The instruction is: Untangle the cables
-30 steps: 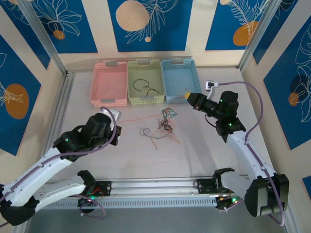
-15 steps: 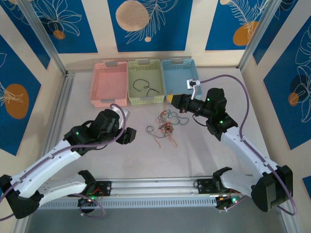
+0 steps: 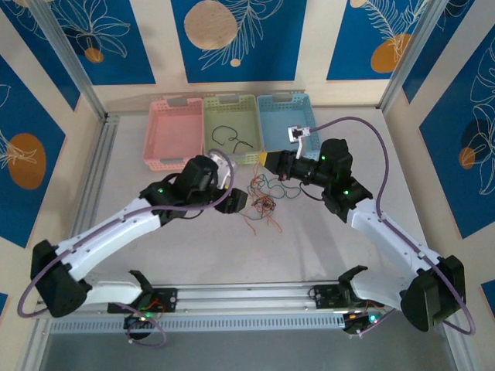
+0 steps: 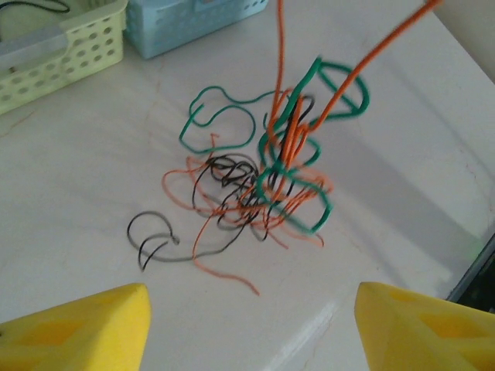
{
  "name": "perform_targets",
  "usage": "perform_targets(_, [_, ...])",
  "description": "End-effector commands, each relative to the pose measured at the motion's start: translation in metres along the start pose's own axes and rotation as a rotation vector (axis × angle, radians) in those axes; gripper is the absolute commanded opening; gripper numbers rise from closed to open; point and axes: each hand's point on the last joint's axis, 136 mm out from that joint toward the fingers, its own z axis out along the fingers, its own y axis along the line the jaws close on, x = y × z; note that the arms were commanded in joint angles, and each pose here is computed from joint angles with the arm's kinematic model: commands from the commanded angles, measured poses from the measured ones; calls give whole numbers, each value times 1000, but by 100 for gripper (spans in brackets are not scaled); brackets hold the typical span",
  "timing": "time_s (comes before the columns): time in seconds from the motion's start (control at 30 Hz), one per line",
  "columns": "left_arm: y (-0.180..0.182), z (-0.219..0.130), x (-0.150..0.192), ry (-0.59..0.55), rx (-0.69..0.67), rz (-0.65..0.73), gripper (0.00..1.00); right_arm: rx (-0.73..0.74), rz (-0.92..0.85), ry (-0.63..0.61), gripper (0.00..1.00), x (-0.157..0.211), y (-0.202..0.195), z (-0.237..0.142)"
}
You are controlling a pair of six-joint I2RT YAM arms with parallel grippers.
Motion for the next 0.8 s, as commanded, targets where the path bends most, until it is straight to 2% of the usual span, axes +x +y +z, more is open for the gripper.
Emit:
perform_targets(0.0, [-17, 9, -23, -61, 64, 2, 67, -21, -39, -31, 0, -12, 14, -1])
perform_targets(0.1, [-20, 25, -23, -63, 89, -31, 63, -18, -40, -34, 0, -12, 13, -2])
perform_targets(0.23, [-15, 44, -21, -60, 77, -71, 51, -20, -40, -32, 0, -11, 13, -2])
perform_targets(0.53, [-18, 55, -19, -59, 104, -115, 26, -8, -46, -29, 0, -10, 12, -3])
perform_targets(0.63, [-16, 53, -15, -53, 100, -118, 26, 1, -48, -31, 0, -10, 10, -3])
perform_targets(0.67, [-16, 52, -14, -54, 101, -117, 31, 3, -49, -32, 0, -10, 9, -4])
perform_targets(0.73, [-15, 51, -11, -48, 101, -119, 47, 9, -49, -33, 0, -10, 8, -4])
perform_targets(0.77, [-15, 50, -9, -45, 102, -119, 49, 11, -50, -36, 0, -11, 8, -5])
